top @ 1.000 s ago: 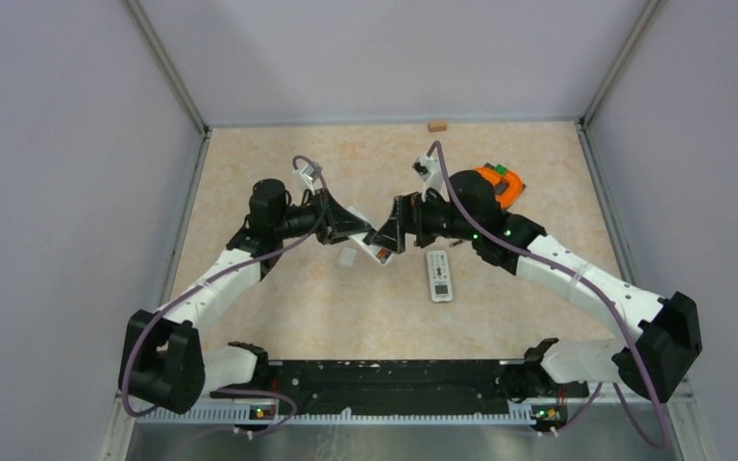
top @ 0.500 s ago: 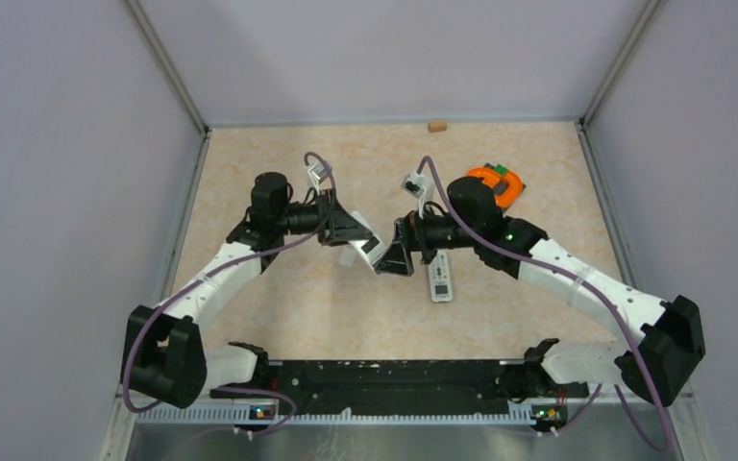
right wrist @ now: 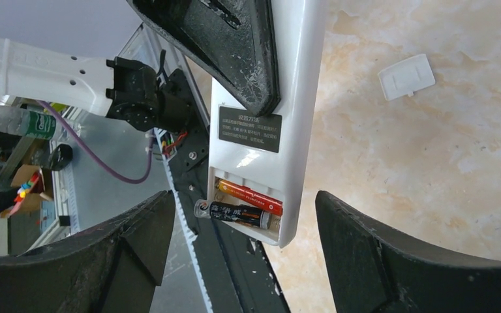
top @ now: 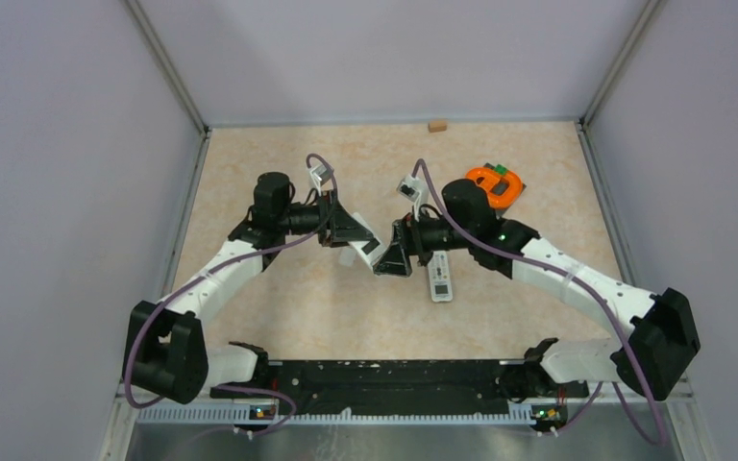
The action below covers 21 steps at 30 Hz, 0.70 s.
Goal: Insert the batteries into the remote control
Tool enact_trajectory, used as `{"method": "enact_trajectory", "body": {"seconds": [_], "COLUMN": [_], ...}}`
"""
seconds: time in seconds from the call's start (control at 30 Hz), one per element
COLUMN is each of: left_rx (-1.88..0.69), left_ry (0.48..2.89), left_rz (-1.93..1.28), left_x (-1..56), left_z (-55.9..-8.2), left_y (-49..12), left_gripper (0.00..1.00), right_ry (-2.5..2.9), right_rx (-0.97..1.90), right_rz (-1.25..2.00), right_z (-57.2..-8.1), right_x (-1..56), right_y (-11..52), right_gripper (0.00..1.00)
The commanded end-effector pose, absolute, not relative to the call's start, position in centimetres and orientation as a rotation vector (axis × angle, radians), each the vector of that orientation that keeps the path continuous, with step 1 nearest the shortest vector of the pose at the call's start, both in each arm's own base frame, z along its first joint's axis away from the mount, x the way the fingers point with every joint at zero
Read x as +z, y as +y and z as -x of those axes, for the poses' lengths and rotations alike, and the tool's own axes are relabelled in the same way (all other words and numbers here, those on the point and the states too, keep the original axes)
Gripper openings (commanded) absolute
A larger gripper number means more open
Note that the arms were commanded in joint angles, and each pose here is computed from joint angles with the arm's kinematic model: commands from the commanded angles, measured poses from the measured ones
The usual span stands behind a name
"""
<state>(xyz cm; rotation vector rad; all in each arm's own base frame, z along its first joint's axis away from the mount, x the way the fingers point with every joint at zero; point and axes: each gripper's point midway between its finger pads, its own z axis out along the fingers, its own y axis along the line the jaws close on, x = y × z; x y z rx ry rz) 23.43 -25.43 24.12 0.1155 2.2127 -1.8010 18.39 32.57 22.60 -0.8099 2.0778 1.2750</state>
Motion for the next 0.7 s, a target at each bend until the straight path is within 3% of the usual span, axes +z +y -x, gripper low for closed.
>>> {"method": "enact_trajectory", "body": {"seconds": [0.0,0.2,0.4,0.67], "left_rx": [-1.808,-1.814,-1.814,-1.813], "left_ry": [2.169,2.182,2.188,2.187], "left_rz": [-0.155,-0.139,-0.131,-0.122], "left_x": [25.5,25.22,25.12,25.27], "left_z": [-23.85,-23.98,-24.06,-24.26], "left_y": [-25.5,-25.58,-25.59,-25.64], "left_gripper": [0.0,0.0,0.0,0.0], "right_ry": [2.026,2.017,2.013,2.014], "right_rx": [1.274,1.252,1.235,1.236], "right_rz": [0.821,0.83,0.831,0.876], "right_z": [-19.06,-19.3,-19.55,-19.29], "right_x": [23.0,22.75,22.64,22.08], "right_y": [33.24,33.15,33.13,33.17], "right_gripper": [0.8,0.82,0.74,0.78]}}
